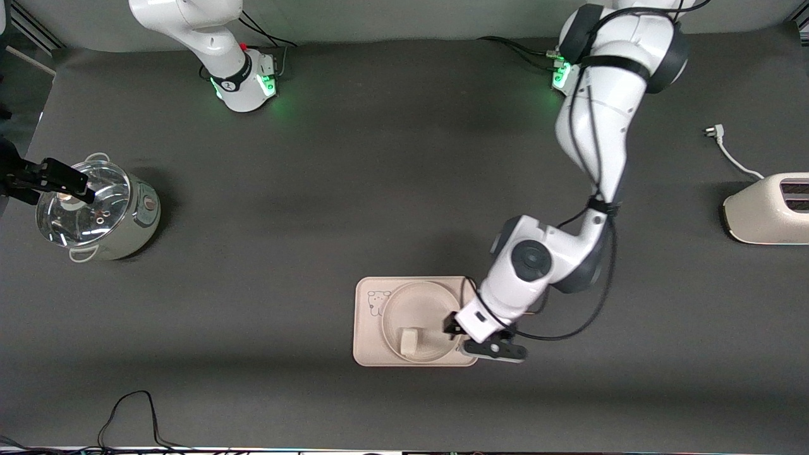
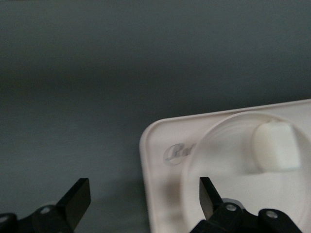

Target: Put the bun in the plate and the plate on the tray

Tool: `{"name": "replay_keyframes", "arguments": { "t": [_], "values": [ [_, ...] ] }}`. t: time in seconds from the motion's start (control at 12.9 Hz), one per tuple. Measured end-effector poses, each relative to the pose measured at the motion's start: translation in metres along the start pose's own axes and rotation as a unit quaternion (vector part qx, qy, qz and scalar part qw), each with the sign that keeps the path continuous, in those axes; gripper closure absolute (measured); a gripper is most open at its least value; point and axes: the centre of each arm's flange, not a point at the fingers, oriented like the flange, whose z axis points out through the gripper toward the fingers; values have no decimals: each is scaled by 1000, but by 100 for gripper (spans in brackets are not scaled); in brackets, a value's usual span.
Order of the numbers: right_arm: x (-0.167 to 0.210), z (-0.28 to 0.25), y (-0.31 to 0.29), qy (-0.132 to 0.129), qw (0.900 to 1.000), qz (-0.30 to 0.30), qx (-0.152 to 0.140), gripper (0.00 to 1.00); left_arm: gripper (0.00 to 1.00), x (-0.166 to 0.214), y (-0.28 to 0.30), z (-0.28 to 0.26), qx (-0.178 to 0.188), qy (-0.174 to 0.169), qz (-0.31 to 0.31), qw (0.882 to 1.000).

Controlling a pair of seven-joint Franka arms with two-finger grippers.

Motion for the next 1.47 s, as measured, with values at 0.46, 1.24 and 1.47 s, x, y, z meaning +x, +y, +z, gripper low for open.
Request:
{"name": "replay_keyframes", "arguments": {
  "t": [0.46,1.24,1.47],
  "values": [
    [0,1,0,-1,1000,0,0,0,0,2,-226,-156,38,-146,0,989],
    [0,2,0,-1,1000,0,0,0,0,-104,-259,-311,53,-169,-35,984],
    [1,2,0,-1,1000,0,0,0,0,-107,-257,-315,55,-157,-35,985]
  ]
}}
